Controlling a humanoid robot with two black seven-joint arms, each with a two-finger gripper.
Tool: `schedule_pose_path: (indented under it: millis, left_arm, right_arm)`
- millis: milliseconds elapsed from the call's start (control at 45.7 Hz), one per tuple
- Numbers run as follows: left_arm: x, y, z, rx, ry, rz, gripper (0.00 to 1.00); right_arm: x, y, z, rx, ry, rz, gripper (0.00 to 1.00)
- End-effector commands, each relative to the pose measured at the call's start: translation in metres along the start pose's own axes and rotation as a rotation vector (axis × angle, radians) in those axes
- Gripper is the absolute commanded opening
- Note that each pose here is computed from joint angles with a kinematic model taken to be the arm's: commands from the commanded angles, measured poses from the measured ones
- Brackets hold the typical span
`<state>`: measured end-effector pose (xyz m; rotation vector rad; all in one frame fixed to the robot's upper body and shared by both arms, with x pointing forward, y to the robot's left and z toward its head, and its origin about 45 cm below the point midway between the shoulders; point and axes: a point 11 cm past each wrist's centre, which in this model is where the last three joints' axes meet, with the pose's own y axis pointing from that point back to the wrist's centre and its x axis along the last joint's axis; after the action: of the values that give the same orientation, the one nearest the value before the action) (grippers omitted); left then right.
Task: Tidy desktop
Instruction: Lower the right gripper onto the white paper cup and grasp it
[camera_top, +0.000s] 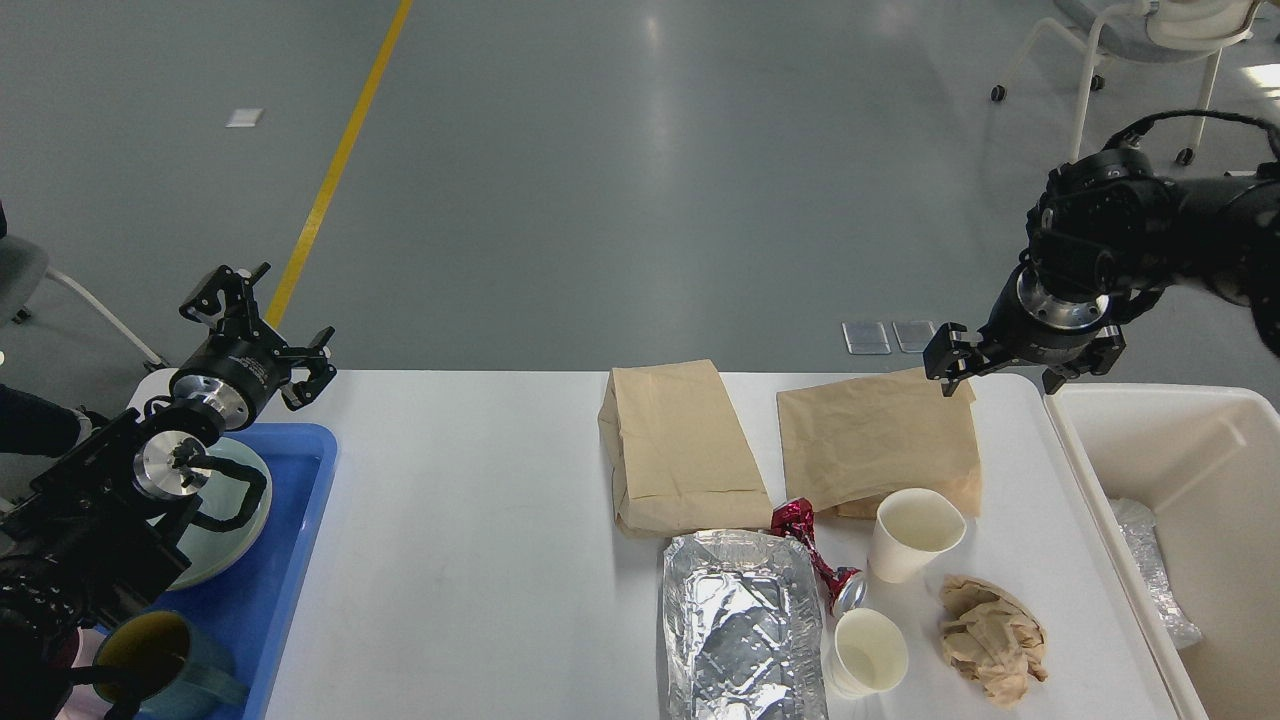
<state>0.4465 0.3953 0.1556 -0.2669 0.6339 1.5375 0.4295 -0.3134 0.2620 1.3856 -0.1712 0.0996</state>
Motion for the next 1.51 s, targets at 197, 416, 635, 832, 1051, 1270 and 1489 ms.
schedule_pose_path:
  millis: [197,416,635,832,1051,1270,1489]
  left_arm:
    - [0.0,0.0,0.0,-0.001,0.001,0.0,0.97]
    - [0.0,0.0,0.0,-0.001,0.001,0.0,0.97]
    - [0.0,0.0,0.0,-0.001,0.001,0.0,0.97]
    - [0.0,0.0,0.0,0.0,0.001,-0.001,0.97]
    - [0.0,0.0,0.0,-0.001,0.001,0.0,0.97]
    - [0.0,0.0,0.0,-0.001,0.001,0.0,0.97]
    - [0.0,0.0,0.0,-0.002,0.003,-0.001,0.97]
  right_arm:
    - [-0.007,0.073,-0.005,0.143,-0.042,-0.047,1.0]
    - [-0.019,0.042,0.014,0.118,-0.083,-0.078,1.0]
    - [-0.053,-0.031,0.025,0.109,-0.139,-0.114,1.0]
    - [-0.078,-0.063,0.004,0.171,-0.145,-0.186,1.0]
    - [-0.089,-0.096,0.009,0.146,-0.175,-0.171,1.0]
    - [-0.098,-0.125,0.006,0.116,-0.164,-0.157,1.0]
    - [-0.099,-0.128,-0.002,0.125,-0.164,-0.14,0.51]
